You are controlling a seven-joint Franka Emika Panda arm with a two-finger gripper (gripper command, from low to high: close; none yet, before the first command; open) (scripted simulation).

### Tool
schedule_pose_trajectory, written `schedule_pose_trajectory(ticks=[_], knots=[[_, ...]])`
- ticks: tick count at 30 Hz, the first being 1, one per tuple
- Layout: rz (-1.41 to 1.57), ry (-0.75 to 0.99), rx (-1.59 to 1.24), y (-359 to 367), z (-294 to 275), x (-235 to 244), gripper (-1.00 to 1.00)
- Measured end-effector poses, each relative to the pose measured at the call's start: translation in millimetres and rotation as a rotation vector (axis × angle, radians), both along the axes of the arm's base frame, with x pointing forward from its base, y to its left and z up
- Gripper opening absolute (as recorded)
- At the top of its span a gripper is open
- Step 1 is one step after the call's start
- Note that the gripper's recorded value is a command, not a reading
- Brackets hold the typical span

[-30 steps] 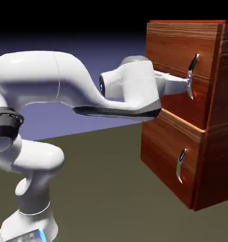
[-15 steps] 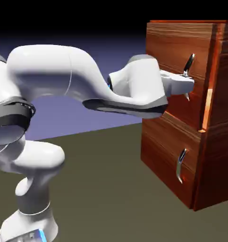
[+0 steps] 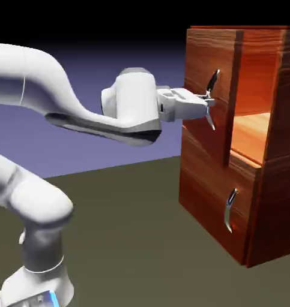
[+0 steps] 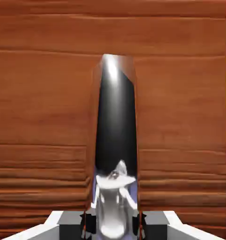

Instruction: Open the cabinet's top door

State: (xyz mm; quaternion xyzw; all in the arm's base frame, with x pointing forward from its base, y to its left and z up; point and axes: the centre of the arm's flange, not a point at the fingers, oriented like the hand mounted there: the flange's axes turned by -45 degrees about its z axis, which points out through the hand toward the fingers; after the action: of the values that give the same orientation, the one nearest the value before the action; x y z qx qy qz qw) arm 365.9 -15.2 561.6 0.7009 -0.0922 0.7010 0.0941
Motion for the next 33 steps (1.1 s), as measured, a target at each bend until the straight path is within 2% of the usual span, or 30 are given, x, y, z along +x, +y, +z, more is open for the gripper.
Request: schedule_pose_trajectory(ticks=[18, 33], knots=[[-0.302, -0.001, 0.002, 86.3, -0.1, -85.7, -1.00], [-0.633, -0.001, 0.002, 204.5, 0.0, -145.1, -1.00]])
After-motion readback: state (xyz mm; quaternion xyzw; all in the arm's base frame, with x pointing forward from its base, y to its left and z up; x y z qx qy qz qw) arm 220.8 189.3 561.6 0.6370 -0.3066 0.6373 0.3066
